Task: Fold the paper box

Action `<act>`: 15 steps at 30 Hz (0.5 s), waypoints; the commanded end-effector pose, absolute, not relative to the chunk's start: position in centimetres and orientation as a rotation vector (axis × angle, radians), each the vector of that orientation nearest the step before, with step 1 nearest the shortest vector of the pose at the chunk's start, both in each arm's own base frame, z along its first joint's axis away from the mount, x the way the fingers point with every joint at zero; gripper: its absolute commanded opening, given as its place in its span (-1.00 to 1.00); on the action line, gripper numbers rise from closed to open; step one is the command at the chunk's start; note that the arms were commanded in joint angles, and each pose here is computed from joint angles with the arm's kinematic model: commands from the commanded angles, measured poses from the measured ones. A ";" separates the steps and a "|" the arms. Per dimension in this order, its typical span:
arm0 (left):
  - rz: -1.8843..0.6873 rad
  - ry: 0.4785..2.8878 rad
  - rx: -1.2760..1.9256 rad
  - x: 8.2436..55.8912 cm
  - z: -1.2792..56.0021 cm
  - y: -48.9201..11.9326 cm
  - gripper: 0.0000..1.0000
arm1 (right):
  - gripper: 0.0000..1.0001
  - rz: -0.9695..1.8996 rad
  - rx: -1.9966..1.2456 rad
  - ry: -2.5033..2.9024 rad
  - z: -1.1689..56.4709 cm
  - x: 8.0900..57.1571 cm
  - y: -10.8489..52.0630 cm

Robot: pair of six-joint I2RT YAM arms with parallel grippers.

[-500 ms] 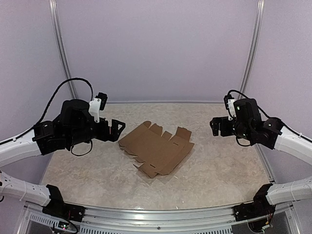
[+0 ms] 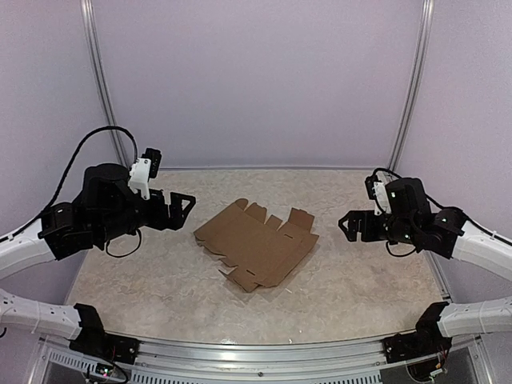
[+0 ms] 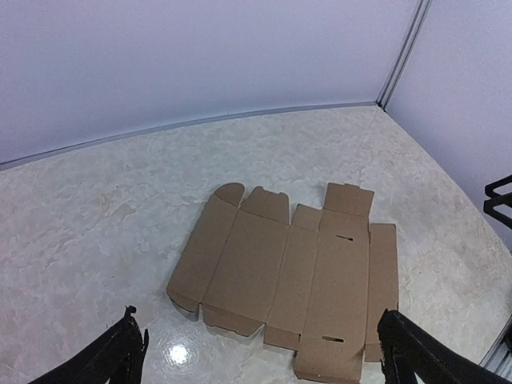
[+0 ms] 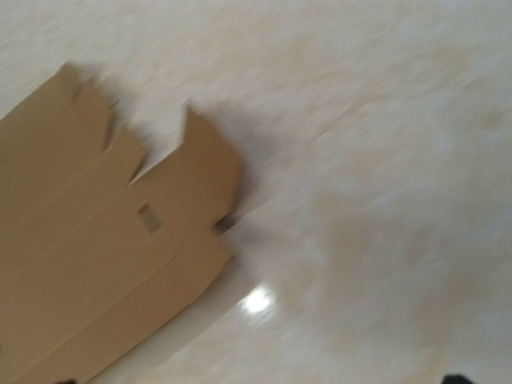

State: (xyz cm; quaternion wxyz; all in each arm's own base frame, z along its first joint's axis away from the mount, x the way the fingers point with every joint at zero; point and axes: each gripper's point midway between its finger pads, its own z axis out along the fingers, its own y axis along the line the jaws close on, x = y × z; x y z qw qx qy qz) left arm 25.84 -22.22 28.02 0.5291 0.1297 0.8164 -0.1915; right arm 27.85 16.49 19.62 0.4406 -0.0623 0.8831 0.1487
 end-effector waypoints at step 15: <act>-0.490 1.923 0.266 24.6 28.4 -20.7 0.97 | 0.77 1.078 0.227 2.355 11.7 24.2 25.6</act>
